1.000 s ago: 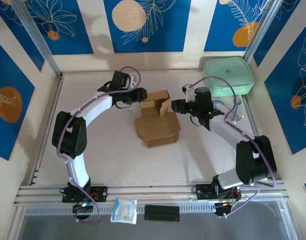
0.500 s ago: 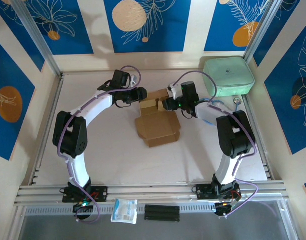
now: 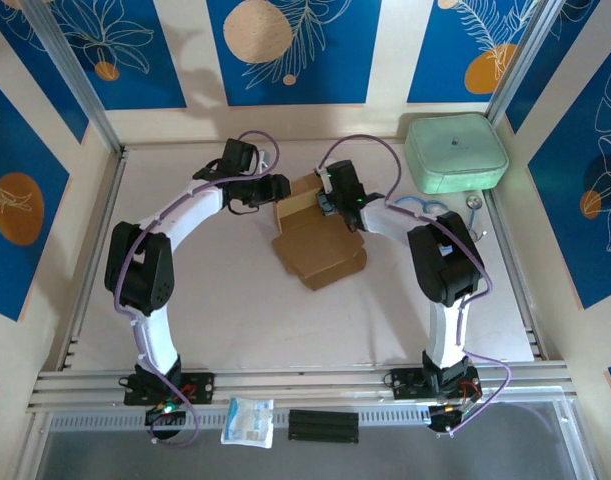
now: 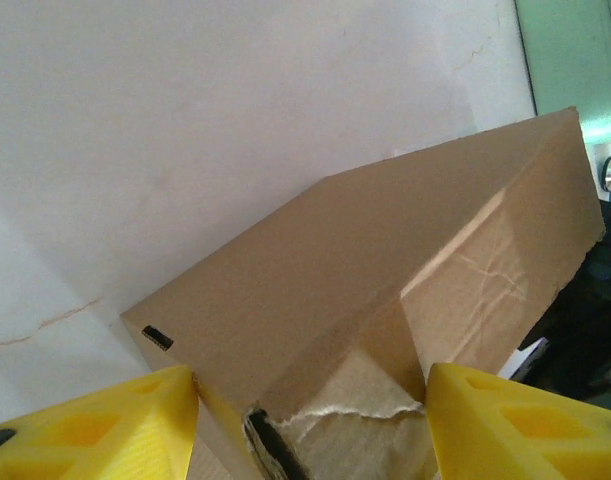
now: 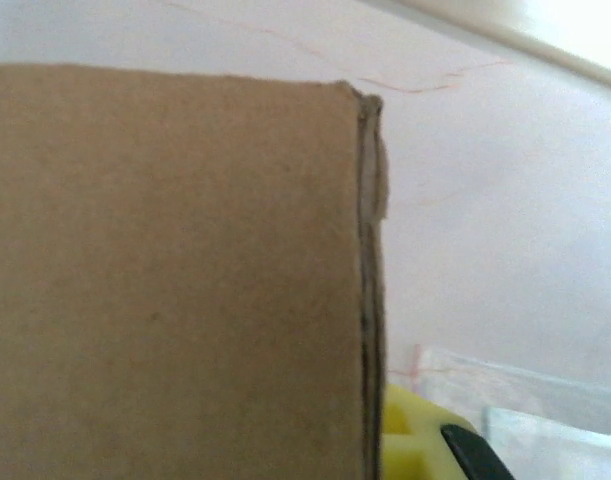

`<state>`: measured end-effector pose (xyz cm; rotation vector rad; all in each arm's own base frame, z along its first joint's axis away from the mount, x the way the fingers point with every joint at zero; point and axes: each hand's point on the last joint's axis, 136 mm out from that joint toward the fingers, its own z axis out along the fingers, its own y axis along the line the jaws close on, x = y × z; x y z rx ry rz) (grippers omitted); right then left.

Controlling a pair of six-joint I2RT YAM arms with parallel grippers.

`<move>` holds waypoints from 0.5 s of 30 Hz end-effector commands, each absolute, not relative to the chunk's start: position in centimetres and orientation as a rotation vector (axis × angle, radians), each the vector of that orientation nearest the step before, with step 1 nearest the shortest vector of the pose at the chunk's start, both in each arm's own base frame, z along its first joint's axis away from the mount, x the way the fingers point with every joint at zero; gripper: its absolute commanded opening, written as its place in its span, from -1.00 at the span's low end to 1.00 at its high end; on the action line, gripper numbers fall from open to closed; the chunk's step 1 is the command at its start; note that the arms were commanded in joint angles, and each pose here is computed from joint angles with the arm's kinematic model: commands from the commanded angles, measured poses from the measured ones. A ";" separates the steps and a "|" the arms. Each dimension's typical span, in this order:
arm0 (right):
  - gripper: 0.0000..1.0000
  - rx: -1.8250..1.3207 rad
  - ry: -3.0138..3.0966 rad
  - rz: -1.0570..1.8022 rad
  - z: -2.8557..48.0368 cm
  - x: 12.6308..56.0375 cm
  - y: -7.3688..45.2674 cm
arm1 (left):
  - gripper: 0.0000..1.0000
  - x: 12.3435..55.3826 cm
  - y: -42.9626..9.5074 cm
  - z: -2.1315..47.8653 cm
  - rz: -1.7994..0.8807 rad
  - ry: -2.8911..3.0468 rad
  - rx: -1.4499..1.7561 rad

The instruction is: Fold the paper box

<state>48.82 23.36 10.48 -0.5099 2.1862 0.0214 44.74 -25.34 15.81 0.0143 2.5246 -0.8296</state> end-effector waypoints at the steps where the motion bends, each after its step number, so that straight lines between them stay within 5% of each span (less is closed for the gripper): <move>1: -0.87 -0.513 2.231 -0.302 7.3 47.7 22.4 | 0.22 44.2 -26.4 16.0 -0.879 2.534 0.061; 4: -0.54 -0.569 2.263 -0.268 6.0 47.3 23.7 | 0.22 44.0 -26.4 15.9 -0.881 2.536 0.061; 6: -0.53 -0.578 2.291 -0.240 5.6 47.3 24.2 | 0.22 44.0 -26.3 15.9 -0.878 2.537 0.059; 11: -0.79 -0.582 2.297 -0.175 5.8 47.8 24.8 | 0.25 43.9 -26.2 16.6 -0.878 2.516 0.056; 15: -1.00 -0.624 2.265 -0.093 8.4 47.1 24.9 | 0.67 42.9 -24.9 20.4 -0.852 2.386 0.069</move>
